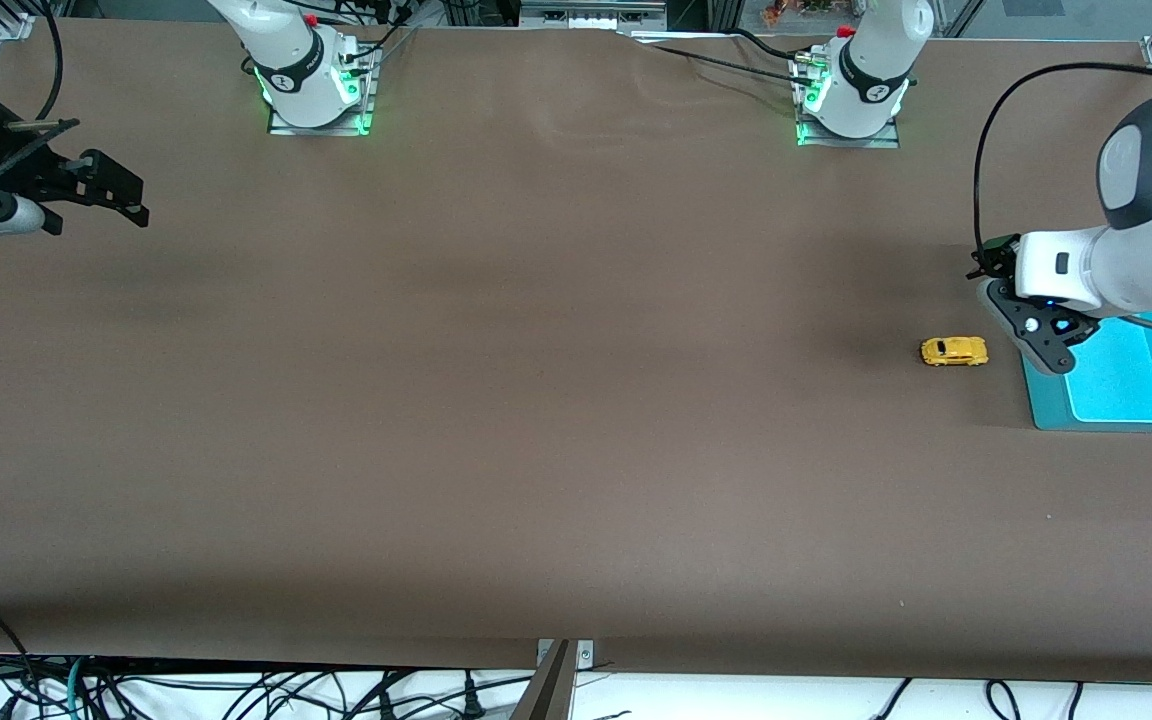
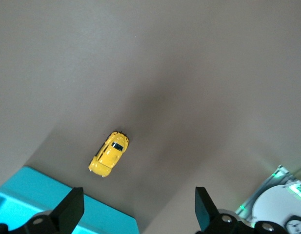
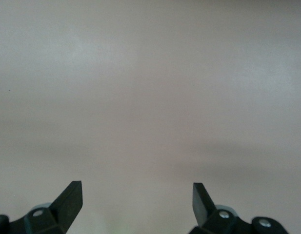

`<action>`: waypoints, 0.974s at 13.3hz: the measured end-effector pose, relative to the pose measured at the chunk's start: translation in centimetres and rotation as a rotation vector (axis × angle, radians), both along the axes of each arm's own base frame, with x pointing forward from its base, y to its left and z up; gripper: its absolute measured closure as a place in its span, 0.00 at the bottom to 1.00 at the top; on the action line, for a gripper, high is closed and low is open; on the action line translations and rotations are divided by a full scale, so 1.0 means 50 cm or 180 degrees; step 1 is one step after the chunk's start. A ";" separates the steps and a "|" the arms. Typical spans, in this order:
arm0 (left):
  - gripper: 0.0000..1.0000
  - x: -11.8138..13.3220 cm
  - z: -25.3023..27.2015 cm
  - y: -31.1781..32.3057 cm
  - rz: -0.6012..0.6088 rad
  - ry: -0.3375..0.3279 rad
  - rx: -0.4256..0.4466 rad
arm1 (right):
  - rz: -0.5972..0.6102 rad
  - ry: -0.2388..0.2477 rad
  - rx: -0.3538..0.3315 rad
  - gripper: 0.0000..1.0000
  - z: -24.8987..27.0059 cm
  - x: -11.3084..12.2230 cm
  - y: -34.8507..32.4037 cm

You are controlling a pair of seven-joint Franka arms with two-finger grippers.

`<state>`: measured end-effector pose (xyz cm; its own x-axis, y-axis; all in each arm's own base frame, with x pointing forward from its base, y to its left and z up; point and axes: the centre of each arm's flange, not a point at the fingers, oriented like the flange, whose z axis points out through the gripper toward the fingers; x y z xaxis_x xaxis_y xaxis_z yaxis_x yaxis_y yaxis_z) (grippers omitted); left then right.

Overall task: Wind and store yellow beetle car
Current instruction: 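Reach the left gripper down to the yellow car beside the tray, then close the left gripper on the yellow car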

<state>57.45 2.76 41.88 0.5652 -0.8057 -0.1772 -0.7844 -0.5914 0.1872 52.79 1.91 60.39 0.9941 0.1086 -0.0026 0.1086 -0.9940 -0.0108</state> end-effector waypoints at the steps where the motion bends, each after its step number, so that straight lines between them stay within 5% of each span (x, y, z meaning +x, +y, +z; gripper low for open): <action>1: 0.00 -0.007 -0.033 0.017 -0.0114 -0.0021 -0.0041 | -0.0006 -0.0022 0.0001 0.00 0.007 0.001 -0.002; 8: 0.00 -0.077 -0.270 0.109 -0.1187 -0.0333 -0.0202 | -0.0009 0.0094 -0.0014 0.00 0.007 -0.007 -0.005; 13: 0.00 -0.075 -0.394 0.145 -0.1656 -0.0448 -0.0307 | -0.0012 0.0100 -0.0014 0.00 0.006 -0.007 -0.006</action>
<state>53.69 9.99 22.20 0.1006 -0.9941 -0.0402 -0.9902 -0.1040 0.0935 52.46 1.64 60.71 0.9939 0.1047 -0.0343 0.1044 -0.9945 -0.0099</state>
